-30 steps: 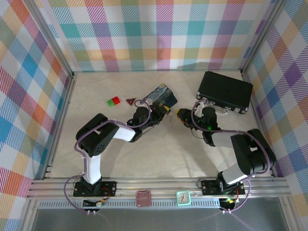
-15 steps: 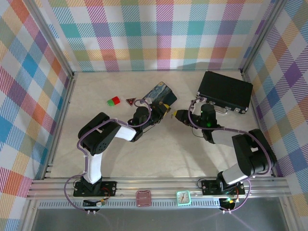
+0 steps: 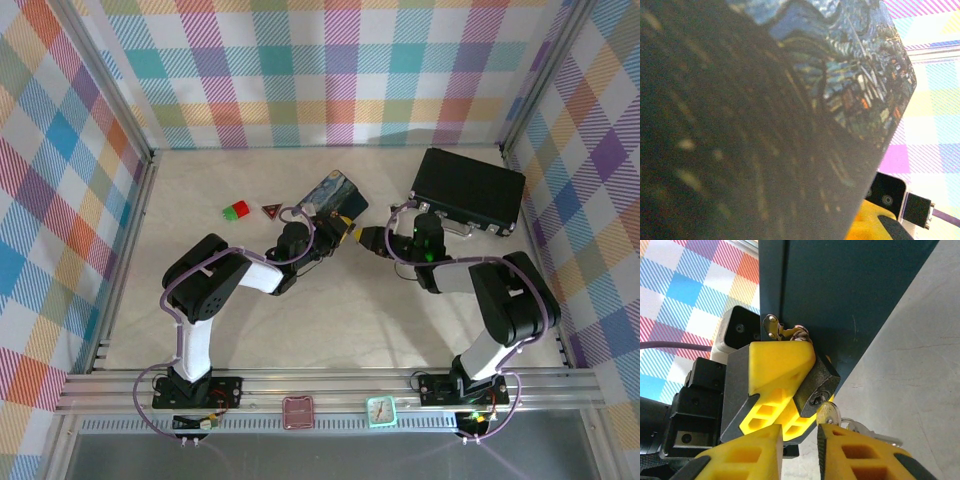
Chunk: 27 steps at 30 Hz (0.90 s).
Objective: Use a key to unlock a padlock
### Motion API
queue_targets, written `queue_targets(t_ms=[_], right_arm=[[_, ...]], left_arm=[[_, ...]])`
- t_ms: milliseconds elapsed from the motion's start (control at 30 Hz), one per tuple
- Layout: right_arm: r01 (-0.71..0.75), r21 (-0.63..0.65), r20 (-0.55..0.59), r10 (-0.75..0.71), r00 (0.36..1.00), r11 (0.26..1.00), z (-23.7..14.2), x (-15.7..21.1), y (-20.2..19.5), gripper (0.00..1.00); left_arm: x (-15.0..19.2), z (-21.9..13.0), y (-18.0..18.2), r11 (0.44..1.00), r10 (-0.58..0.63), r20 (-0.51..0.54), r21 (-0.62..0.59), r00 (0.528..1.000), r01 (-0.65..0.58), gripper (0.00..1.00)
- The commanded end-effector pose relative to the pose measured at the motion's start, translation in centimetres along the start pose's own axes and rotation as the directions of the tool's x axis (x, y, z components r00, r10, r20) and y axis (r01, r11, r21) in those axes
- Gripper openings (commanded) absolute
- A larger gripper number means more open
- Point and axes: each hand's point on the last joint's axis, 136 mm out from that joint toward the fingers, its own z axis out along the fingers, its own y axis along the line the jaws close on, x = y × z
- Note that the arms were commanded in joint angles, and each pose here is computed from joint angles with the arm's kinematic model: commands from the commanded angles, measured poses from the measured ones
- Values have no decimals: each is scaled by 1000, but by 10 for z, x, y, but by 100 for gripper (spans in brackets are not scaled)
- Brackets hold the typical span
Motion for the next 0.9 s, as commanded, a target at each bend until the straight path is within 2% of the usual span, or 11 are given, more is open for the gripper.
queue_targets(t_ms=[0, 133, 333, 600, 867], right_arm=[[38, -64, 11, -37, 999, 997, 7, -10, 12, 19], [16, -64, 16, -15, 1000, 998, 7, -8, 9, 16], [-3, 18, 42, 3, 999, 1000, 4, -8, -7, 30], [25, 129, 70, -35, 997, 991, -8, -8, -19, 31], [29, 92, 44, -33, 998, 995, -3, -5, -16, 29]], left_arm=[[4, -5, -28, 996, 1, -7, 85, 1000, -1, 0], [3, -5, -29, 996, 2, -4, 85, 1000, -2, 0], [3, -3, -34, 995, 4, -8, 96, 1000, -4, 0], [1, -7, -36, 995, 6, 3, 99, 1000, -6, 0], [2, -7, -38, 994, 5, 1, 108, 1000, -5, 0]])
